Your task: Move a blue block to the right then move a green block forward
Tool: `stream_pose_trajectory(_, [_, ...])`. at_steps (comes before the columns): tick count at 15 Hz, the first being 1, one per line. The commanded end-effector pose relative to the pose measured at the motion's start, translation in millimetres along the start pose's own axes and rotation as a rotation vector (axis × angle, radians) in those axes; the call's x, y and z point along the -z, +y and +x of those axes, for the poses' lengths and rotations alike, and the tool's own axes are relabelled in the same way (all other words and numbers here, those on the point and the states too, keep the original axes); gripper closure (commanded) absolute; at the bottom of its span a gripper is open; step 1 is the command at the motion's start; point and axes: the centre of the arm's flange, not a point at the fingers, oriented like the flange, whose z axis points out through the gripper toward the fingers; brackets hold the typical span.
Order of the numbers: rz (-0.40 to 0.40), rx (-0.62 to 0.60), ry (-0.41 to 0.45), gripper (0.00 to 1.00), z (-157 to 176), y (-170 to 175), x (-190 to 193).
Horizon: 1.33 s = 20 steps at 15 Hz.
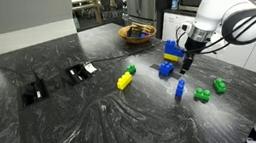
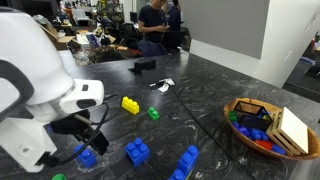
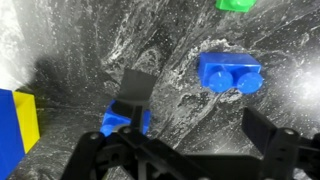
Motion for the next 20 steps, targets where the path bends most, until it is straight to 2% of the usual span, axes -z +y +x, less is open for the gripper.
stream_pose_trajectory(1, [-0.001,0.007,-0.012,0.0,6.1,-1.8,-5.1])
stream_pose_trajectory(7, [-0.002,0.013,-0.018,0.0,14.8,-0.6,-7.6])
stream_pose_trajectory(8, [0.012,-0.002,-0.044,0.0,14.7,-5.6,-8.0])
stream_pose_trajectory(12, [0.089,-0.22,-0.082,0.0,14.7,-34.1,-15.2])
stream_pose_trajectory(14, [0.066,-0.334,-0.086,0.0,10.7,-43.7,-16.4])
stream_pose_trajectory(15, [0.074,-0.238,-0.074,0.0,10.6,-37.9,-15.2])
stream_pose_trajectory(17, [0.066,-0.298,-0.079,0.0,9.9,-42.8,-15.9])
stream_pose_trajectory(20, [0.064,-0.315,-0.079,0.0,9.9,-40.3,-16.1])
